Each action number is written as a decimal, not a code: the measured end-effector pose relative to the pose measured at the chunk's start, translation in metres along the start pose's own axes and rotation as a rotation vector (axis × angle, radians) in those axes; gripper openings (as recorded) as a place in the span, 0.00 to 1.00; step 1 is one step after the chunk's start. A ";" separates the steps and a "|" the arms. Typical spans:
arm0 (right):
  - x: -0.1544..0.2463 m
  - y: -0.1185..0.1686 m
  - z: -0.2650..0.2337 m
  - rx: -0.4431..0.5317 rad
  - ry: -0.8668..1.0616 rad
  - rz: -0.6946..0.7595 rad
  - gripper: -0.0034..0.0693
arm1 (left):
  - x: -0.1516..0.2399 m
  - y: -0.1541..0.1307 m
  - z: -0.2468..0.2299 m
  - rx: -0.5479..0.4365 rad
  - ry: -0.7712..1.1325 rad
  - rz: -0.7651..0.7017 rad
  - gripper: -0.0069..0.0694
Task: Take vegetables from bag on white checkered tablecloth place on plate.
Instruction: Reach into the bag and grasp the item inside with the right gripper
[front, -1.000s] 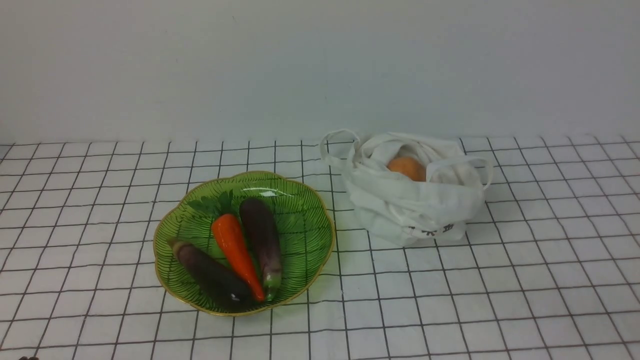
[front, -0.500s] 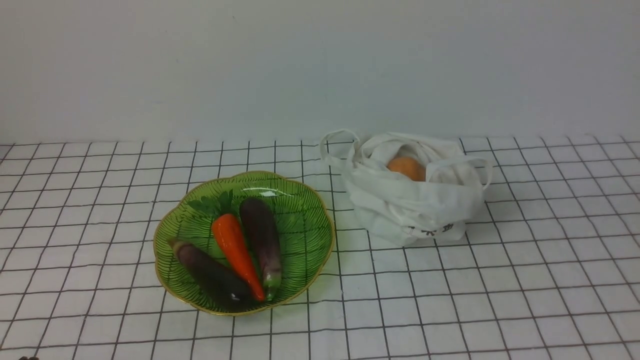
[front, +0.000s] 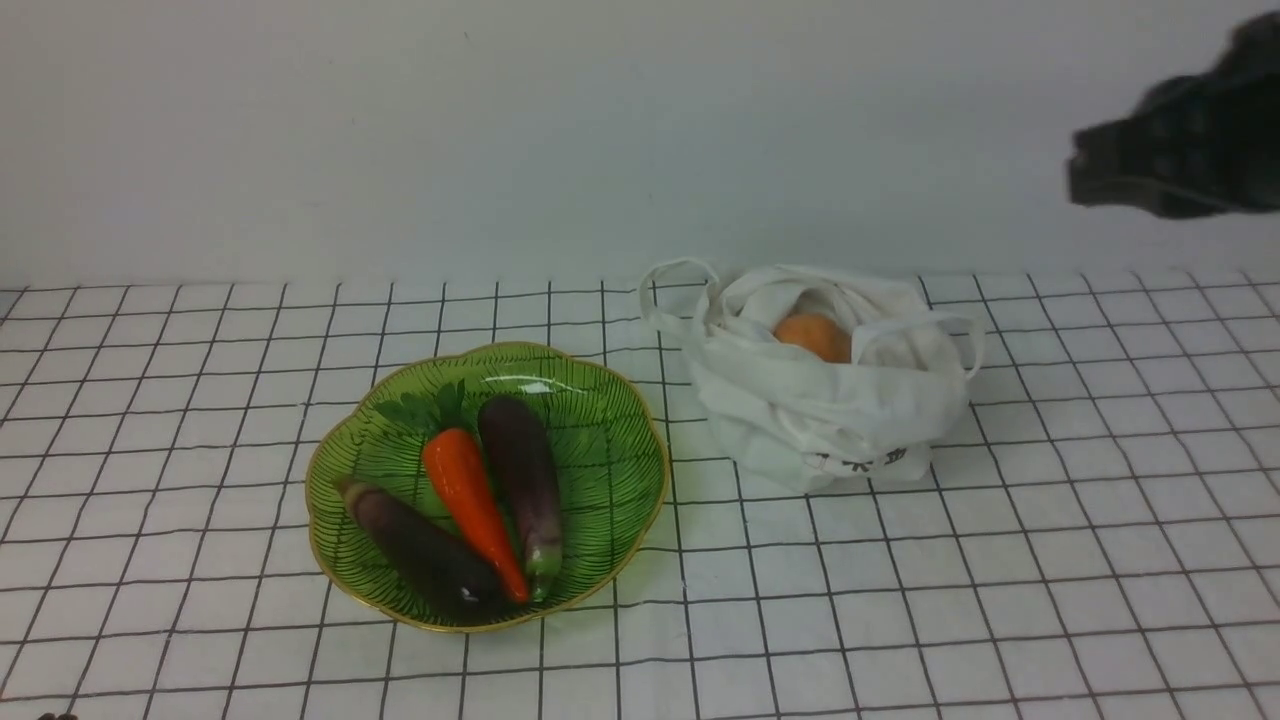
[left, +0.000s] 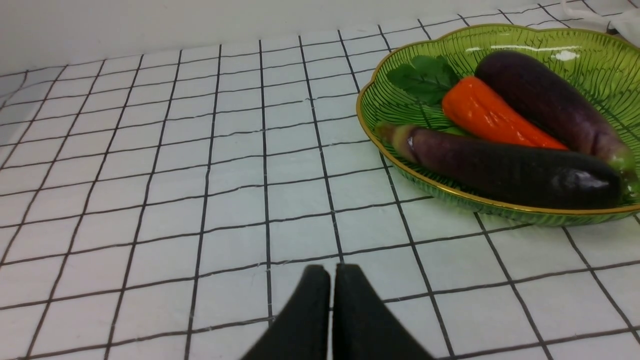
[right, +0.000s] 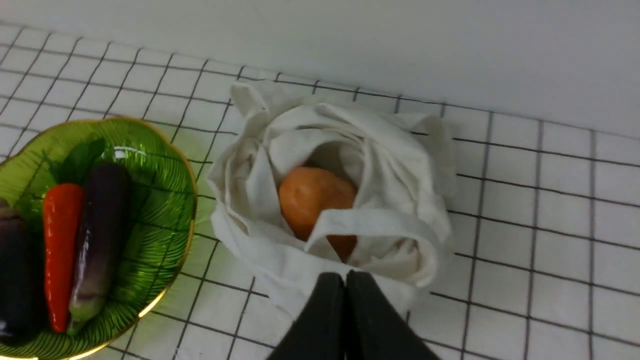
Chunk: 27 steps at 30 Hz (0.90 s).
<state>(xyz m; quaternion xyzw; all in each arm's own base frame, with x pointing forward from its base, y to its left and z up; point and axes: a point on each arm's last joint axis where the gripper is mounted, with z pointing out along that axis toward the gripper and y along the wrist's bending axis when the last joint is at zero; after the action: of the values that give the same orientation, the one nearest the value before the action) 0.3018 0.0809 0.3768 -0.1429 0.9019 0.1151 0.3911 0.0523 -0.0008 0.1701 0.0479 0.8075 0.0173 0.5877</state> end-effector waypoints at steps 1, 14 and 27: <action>-0.008 0.002 0.010 -0.011 0.006 -0.009 0.03 | 0.000 0.000 0.000 0.000 0.000 0.000 0.08; -0.036 0.007 0.178 -0.114 0.390 0.009 0.20 | 0.000 0.000 0.000 0.000 0.000 0.000 0.08; -0.026 0.015 0.222 -0.054 0.442 0.078 0.77 | 0.000 0.000 0.000 0.000 0.000 0.000 0.08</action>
<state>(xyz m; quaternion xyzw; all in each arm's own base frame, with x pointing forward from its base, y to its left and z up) 0.4630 0.1700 0.2494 -0.1400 0.9671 0.1201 0.1752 0.0523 -0.0008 0.1701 0.0479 0.8075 0.0173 0.5877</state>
